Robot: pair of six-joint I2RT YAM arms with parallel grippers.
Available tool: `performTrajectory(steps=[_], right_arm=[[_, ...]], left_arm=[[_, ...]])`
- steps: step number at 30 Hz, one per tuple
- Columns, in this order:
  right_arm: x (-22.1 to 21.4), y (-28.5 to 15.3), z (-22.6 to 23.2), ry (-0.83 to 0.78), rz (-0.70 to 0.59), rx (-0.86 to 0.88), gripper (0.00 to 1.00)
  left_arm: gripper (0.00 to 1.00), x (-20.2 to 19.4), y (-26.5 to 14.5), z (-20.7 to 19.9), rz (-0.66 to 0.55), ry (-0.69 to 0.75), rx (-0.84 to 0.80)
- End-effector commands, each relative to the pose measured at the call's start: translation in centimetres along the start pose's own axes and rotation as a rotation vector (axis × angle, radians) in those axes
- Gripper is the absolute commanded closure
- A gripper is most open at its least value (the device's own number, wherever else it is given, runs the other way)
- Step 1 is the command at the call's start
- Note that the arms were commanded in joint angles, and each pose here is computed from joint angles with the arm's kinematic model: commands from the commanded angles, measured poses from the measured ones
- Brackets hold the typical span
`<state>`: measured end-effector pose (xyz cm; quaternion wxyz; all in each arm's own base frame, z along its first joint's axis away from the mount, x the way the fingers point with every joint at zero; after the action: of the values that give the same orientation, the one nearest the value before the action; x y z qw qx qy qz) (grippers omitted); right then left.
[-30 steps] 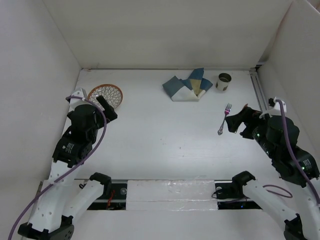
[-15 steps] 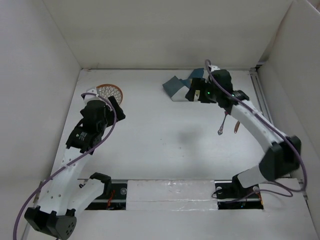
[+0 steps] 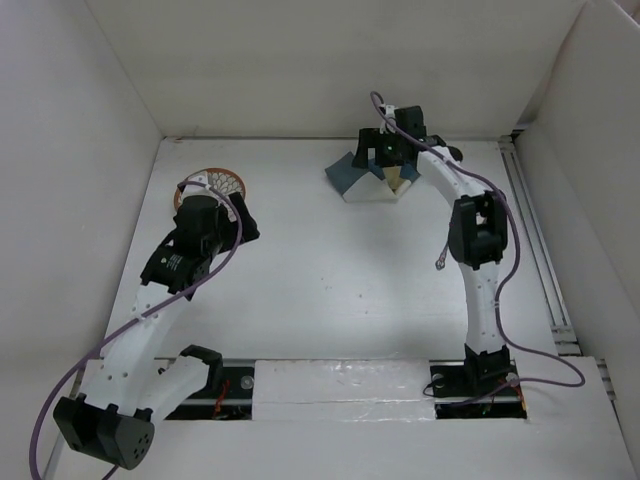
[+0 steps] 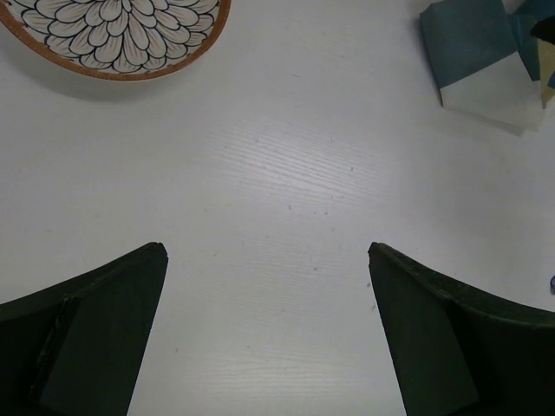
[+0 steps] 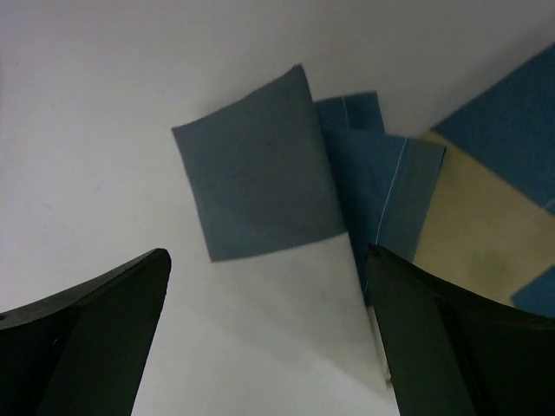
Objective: Set the dinner table for one person
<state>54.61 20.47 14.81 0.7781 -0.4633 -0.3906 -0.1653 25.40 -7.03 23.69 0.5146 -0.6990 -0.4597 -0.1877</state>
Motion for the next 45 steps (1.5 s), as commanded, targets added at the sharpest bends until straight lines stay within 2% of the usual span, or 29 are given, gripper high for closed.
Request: performTrajectory(steps=[1, 5, 12, 14, 17, 18, 19, 20, 23, 29, 35, 37, 41, 42, 43, 45], right_arm=[[1.6, 0.8, -0.1, -0.054, -0.013, 0.031, 0.00], [0.5, 3.1, -1.1, -0.076, 0.035, 0.072, 0.00], [-0.6, 3.9, -0.6, -0.083, 0.059, 0.142, 0.03], [-0.9, 4.1, -0.3, -0.077, 0.070, 0.173, 0.11], [-1.8, 4.4, -0.5, -0.071, 0.082, 0.211, 0.34], [-1.5, 4.0, 0.1, -0.074, 0.072, 0.244, 0.52], [-1.5, 3.6, 0.4, -0.073, 0.072, 0.258, 0.58], [-1.1, 3.5, 0.7, -0.075, 0.053, 0.272, 0.64], [-0.8, 2.1, 2.0, -0.078, 0.029, 0.332, 0.69], [0.0, -0.8, 7.0, -0.169, -0.053, 0.405, 0.73], [-2.7, -4.0, 12.2, -0.255, -0.114, 0.438, 0.73], [-4.9, -4.7, 14.2, -0.275, -0.101, 0.453, 0.73], [-9.8, -5.8, 17.8, -0.306, -0.044, 0.511, 0.63], [-10.9, -6.0, 18.5, -0.305, -0.031, 0.516, 0.58], [-12.4, -6.4, 20.4, -0.327, -0.013, 0.553, 0.44], [-15.5, -7.4, 22.0, -0.336, 0.022, 0.592, 0.33]], left_arm=[[0.00, 0.6, 0.0, -0.7, -0.021, 0.014, -0.045], [0.00, 0.3, 0.1, -0.8, -0.011, 0.023, -0.060], [0.00, -0.1, 0.6, -0.9, 0.017, 0.028, -0.062], [0.00, -0.1, 0.6, -0.9, 0.017, 0.028, -0.062], [0.00, 0.0, 0.3, -1.0, 0.010, 0.026, -0.068], [0.00, 0.0, 0.3, -1.0, 0.010, 0.026, -0.068], [0.00, -0.1, 0.3, -1.1, 0.015, 0.026, -0.075], [0.00, -0.1, 0.3, -1.1, 0.015, 0.026, -0.075], [0.00, -0.1, 0.3, -1.1, 0.015, 0.026, -0.075], [0.00, 0.1, 0.1, -1.1, 0.008, 0.025, -0.080], [0.00, 0.1, 0.1, -1.1, 0.008, 0.025, -0.080], [0.00, 0.1, 0.1, -1.1, 0.008, 0.025, -0.080], [0.00, 0.2, -0.1, -1.1, 0.000, 0.023, -0.086], [0.00, 0.2, -0.1, -1.1, 0.000, 0.023, -0.086], [0.00, 0.2, -0.1, -1.1, 0.000, 0.023, -0.086], [0.00, 0.2, -0.1, -1.1, 0.000, 0.023, -0.086]])
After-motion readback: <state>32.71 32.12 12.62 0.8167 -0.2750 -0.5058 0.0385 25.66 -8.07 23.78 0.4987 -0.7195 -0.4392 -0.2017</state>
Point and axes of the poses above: each gripper's point midway between its finger pads, its own y axis out along the fingers, its own z axis along the line the jaws close on, x = y × z, the point moved 3 cm from there along -y, back along the fingers, and after that the axes turned 6 degrees about -y, right-handed, at the moved point
